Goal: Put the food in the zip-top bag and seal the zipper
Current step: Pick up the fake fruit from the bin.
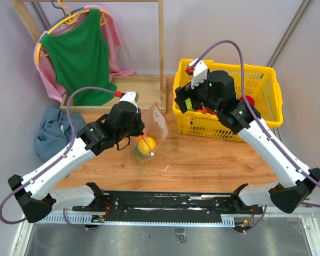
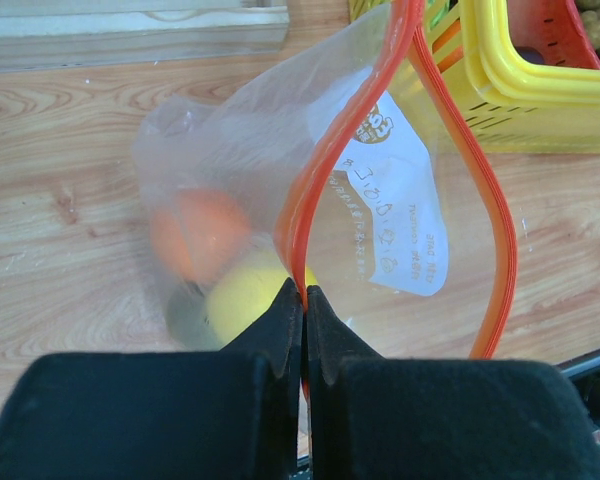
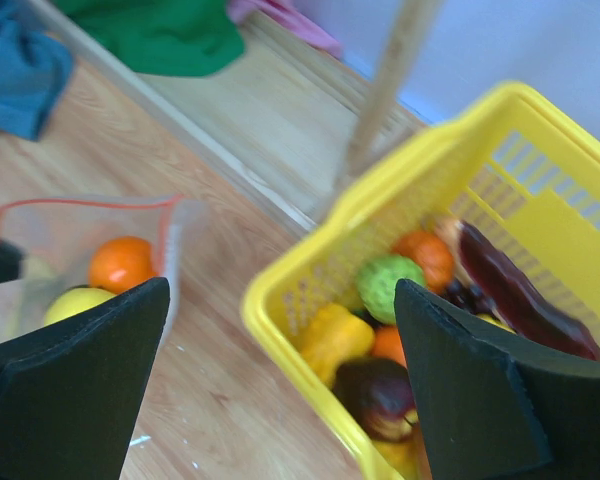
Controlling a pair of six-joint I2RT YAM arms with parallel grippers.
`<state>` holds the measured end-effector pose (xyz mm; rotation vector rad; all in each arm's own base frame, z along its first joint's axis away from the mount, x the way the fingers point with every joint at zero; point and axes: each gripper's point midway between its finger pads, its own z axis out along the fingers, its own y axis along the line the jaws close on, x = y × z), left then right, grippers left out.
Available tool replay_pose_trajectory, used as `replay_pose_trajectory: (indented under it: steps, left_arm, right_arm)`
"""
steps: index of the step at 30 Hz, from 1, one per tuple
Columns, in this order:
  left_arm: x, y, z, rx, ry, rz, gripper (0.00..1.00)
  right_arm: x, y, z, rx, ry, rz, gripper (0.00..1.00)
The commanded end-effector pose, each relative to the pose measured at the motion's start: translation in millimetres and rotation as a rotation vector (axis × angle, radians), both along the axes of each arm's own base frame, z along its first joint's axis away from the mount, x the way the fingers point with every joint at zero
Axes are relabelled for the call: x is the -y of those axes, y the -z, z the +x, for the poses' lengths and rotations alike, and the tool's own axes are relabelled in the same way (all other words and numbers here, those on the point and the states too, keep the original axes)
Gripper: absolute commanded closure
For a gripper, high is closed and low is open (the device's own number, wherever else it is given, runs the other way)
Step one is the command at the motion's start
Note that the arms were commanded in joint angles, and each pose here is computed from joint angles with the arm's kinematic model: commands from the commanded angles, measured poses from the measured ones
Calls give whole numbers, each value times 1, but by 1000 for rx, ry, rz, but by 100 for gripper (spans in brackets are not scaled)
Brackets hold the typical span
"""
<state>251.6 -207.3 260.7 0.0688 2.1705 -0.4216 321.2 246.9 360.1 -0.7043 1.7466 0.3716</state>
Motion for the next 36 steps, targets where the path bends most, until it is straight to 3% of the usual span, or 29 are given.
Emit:
replay_pose_trajectory:
  steps: [1,11,18,30,36]
  left_arm:
    - [-5,-4,5,23,-28,6,100]
    - [-7,-3,6,31,-31,18,100]
    - [-8,-5,8,44,-35,26,100]
    - [-8,-2,9,46,-30,37,100]
    - [-6,0,12,42,-28,49,100]
  right_arm:
    - [46,41,17,-171,183,-114,6]
    - [95,85,57,-338,307,-110,12]
    - [77,115,83,-419,195,-111,21]
    - [64,200,127,-561,15,-175,23]
    - [56,228,136,-539,-84,-171,24]
